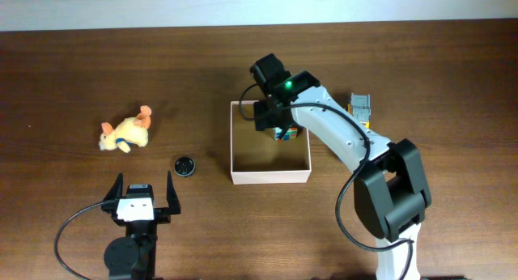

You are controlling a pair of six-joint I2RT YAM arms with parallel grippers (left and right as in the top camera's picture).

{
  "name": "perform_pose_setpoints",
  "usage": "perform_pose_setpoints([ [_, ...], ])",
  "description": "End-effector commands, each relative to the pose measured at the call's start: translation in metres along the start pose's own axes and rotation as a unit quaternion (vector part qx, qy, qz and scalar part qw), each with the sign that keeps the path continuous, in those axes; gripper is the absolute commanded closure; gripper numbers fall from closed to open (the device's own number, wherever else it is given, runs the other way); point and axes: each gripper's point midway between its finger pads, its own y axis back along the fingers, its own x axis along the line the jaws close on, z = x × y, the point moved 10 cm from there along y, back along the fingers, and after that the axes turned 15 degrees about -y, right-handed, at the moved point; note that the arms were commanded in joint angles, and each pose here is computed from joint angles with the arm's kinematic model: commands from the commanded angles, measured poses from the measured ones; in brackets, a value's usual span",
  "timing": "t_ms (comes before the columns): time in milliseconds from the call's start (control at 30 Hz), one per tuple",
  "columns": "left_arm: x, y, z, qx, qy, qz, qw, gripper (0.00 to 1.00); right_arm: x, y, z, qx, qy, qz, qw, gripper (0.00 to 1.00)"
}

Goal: Pack container
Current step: 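Carry the cube over the pink box with the right gripper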

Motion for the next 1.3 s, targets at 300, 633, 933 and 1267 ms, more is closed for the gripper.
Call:
perform_pose_setpoints([
  [300,0.0,0.0,-0.001,0.0,-0.009,0.0,1.0,0.01,0.051,0.007,-0.028,-0.011,0.137,0.066,0.988,0.5],
  [633,0.0,0.0,-0.001,0.0,-0.01,0.0,1.0,0.01,0.048,-0.019,-0.025,-0.003,0.134,0.055,0.989,0.72],
  [933,0.0,0.0,-0.001,0.0,-0.01,0.0,1.0,0.01,0.046,-0.042,-0.026,0.011,0.141,0.043,0.989,0.76],
  [1267,0.0,0.0,-0.001,0.0,-0.01,0.0,1.0,0.01,0.026,-0.046,-0.008,-0.01,0.118,0.006,0.993,0.76],
])
